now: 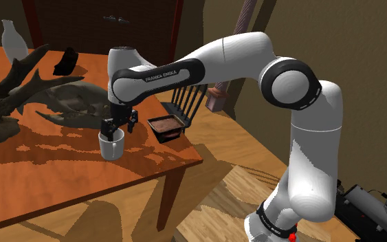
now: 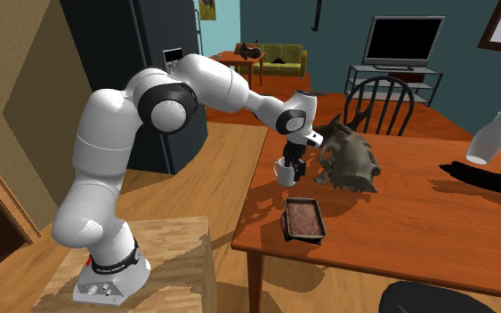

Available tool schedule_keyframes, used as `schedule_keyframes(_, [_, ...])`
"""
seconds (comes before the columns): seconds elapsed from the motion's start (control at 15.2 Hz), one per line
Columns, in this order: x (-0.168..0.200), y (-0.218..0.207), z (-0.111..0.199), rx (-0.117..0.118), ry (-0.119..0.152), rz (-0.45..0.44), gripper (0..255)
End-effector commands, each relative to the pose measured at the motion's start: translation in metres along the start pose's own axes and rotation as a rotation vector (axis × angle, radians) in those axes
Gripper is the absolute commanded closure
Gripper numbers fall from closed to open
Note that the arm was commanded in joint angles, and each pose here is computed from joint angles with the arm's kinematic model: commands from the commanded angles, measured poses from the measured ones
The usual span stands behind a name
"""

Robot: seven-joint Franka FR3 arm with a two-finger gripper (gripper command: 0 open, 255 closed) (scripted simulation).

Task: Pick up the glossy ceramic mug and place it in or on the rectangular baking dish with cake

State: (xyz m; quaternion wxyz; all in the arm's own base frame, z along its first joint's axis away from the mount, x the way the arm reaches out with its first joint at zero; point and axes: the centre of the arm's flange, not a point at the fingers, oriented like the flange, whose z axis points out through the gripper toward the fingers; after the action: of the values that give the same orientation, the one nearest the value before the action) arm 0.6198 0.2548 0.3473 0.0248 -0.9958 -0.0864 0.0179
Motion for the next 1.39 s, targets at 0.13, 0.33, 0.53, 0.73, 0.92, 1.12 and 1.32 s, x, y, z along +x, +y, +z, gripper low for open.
schedule_keyframes(0.13, [0.000, 0.000, 0.000, 0.000, 0.000, 0.000, 255])
schedule_keyframes(0.33, [0.000, 0.000, 0.000, 0.000, 0.000, 0.000, 255])
schedule_keyframes(0.53, [0.000, 0.000, 0.000, 0.000, 0.000, 0.000, 255])
schedule_keyframes(0.73, [0.000, -0.001, -0.011, 0.000, 0.000, 0.000, 255])
schedule_keyframes(0.92, [-0.001, -0.001, -0.026, 0.000, 0.000, 0.000, 255])
schedule_keyframes(1.12, [-0.001, -0.002, -0.042, 0.000, 0.000, 0.000, 255])
schedule_keyframes(1.32, [-0.002, -0.003, -0.058, 0.000, 0.000, 0.000, 255])
